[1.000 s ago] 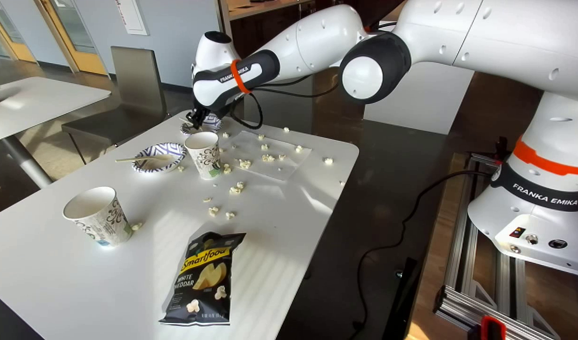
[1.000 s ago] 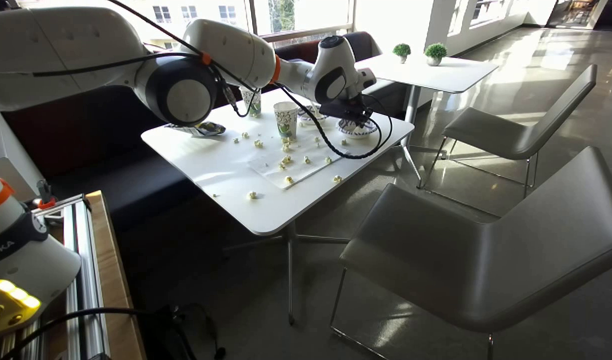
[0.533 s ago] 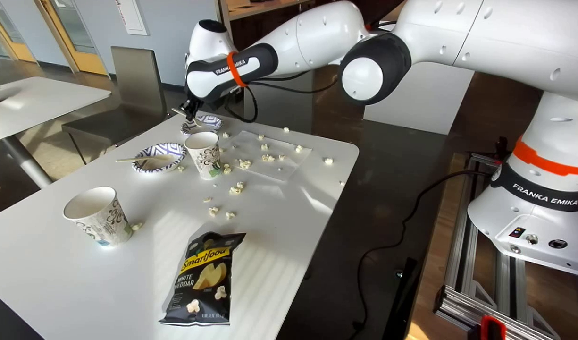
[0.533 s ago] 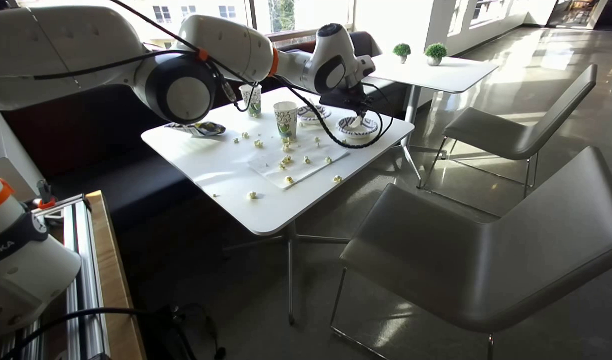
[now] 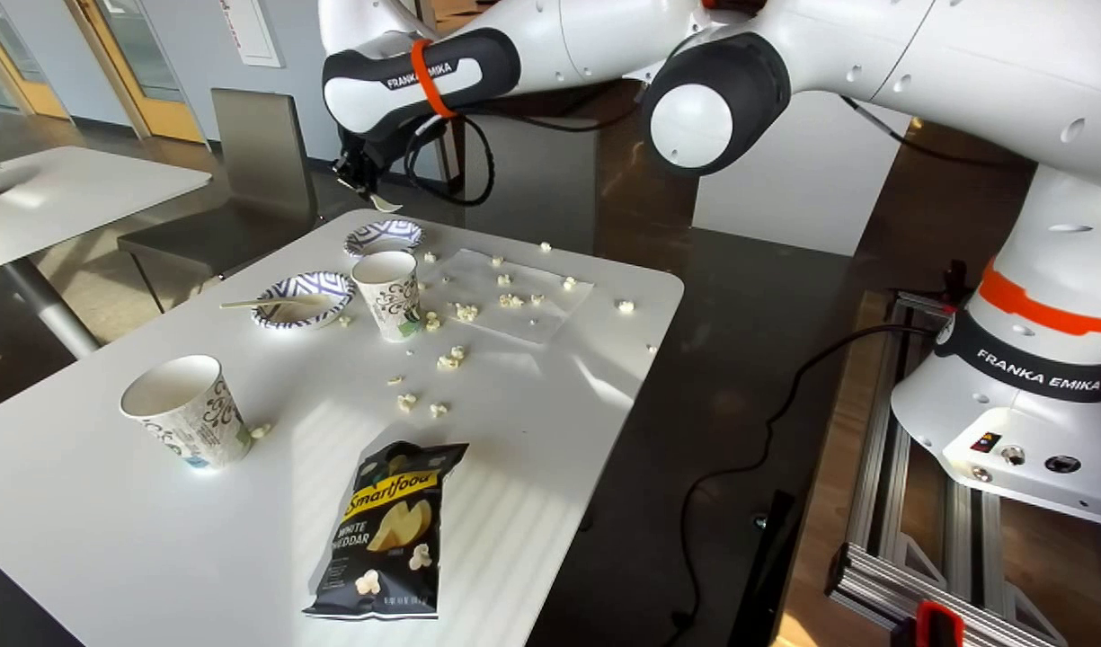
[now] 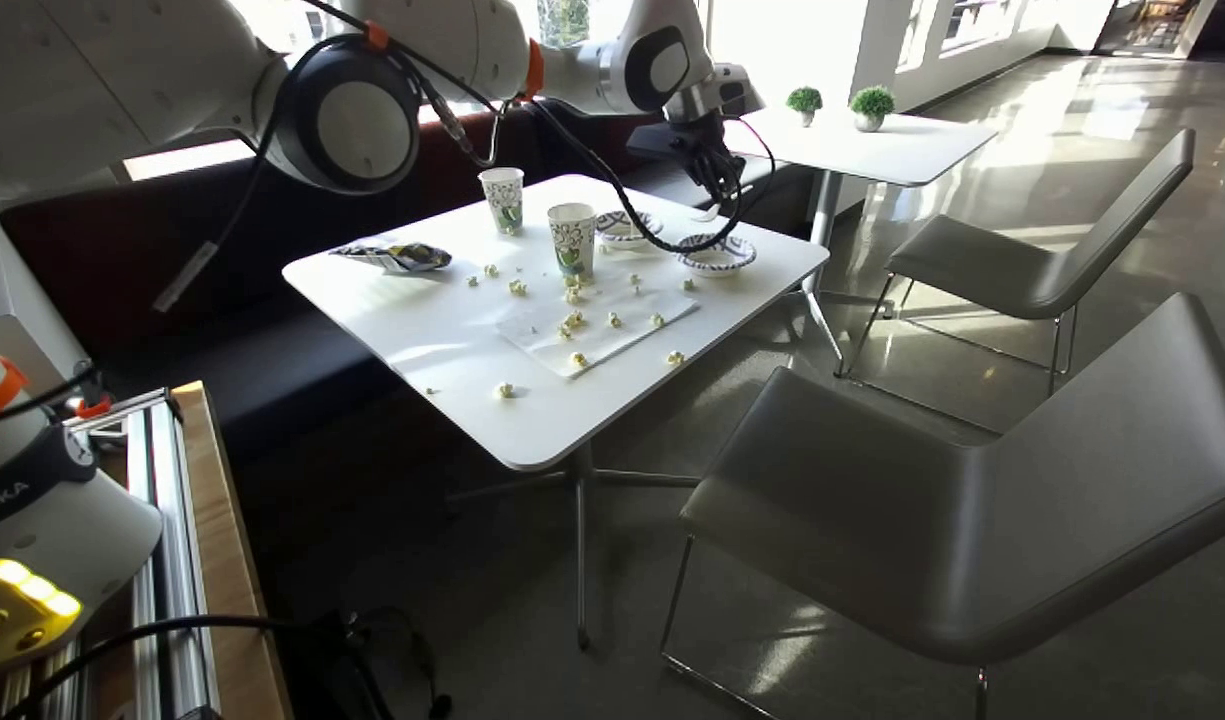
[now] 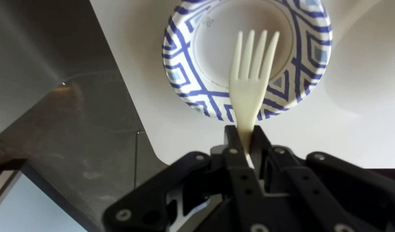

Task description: Pick up the plastic fork from the paper bowl and place it on the white paper towel on the table

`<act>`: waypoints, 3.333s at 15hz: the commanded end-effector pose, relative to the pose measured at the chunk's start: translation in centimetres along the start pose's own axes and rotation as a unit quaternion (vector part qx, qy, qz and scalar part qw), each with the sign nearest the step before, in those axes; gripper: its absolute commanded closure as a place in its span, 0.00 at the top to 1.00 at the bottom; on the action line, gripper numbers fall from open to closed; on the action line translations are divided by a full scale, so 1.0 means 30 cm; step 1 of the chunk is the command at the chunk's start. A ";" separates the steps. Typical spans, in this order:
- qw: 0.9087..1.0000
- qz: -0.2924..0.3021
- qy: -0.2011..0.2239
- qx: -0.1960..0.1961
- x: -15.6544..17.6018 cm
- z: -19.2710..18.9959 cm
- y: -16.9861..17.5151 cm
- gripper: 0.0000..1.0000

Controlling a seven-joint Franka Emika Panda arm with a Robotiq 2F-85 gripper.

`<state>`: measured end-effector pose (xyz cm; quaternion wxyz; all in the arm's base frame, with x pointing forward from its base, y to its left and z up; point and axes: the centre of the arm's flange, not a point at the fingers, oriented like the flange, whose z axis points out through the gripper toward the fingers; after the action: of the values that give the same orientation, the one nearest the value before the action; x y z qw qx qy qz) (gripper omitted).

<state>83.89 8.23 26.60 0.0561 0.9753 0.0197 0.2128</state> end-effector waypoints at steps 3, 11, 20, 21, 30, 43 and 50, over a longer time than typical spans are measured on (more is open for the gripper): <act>0.992 0.012 -0.123 -0.039 -0.248 -0.141 -0.029 0.03; 0.982 -0.027 -0.182 -0.047 -0.316 -0.129 -0.024 0.03; 0.911 0.020 -0.412 -0.024 -0.510 -0.044 0.008 0.03; 0.901 0.035 -0.429 -0.046 -0.533 -0.038 0.038 0.03; 0.893 0.034 -0.446 -0.043 -0.346 0.030 0.000 0.03; 0.851 0.042 -0.523 -0.028 -0.517 0.076 -0.069 0.03; 0.880 0.041 -0.473 -0.015 -0.495 0.122 -0.111 0.03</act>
<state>72.48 9.64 17.69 0.0754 0.9537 -0.0492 -0.2871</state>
